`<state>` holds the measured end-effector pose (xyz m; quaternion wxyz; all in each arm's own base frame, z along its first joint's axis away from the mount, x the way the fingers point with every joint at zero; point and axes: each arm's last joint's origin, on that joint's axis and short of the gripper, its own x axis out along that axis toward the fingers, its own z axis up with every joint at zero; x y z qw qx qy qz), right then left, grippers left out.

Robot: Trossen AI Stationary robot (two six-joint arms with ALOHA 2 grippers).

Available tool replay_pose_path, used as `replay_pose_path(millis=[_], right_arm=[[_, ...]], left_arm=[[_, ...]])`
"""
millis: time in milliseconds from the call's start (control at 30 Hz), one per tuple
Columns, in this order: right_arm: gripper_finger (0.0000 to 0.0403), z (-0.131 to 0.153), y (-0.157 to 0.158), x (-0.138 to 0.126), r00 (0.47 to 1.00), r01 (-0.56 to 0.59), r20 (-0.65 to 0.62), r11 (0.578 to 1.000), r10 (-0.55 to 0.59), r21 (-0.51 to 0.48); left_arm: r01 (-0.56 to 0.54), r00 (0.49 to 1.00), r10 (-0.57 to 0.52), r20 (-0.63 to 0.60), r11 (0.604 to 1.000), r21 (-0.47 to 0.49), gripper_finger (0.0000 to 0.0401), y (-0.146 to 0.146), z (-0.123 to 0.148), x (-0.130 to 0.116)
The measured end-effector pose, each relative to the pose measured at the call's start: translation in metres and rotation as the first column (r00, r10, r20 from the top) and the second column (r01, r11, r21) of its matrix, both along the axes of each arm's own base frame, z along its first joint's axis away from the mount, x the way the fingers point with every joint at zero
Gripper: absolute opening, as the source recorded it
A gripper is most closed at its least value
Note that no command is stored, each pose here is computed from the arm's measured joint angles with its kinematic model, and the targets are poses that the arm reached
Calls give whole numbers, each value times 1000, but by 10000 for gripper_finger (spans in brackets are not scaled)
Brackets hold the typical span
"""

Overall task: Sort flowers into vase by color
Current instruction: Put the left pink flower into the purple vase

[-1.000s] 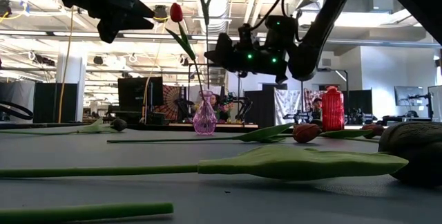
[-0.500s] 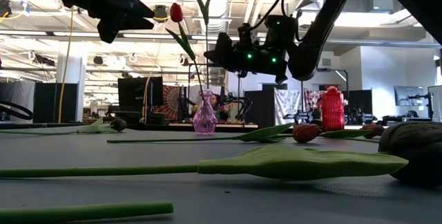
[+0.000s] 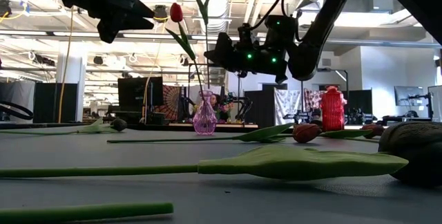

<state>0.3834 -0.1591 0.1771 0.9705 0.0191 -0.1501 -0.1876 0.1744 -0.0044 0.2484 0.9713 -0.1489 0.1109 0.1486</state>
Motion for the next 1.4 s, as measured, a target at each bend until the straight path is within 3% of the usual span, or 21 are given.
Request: replay_pose_path(millis=[467, 1400], right_arm=[[86, 3, 0, -1, 1000, 0, 27, 1000, 1, -11], [88, 3, 13, 5, 999, -31, 15, 999, 32, -35]], left_arm=[[16, 1000, -16, -1, 1000, -5, 129, 0, 0, 0], [41, 999, -41, -10, 999, -10, 129, -1, -1, 0]])
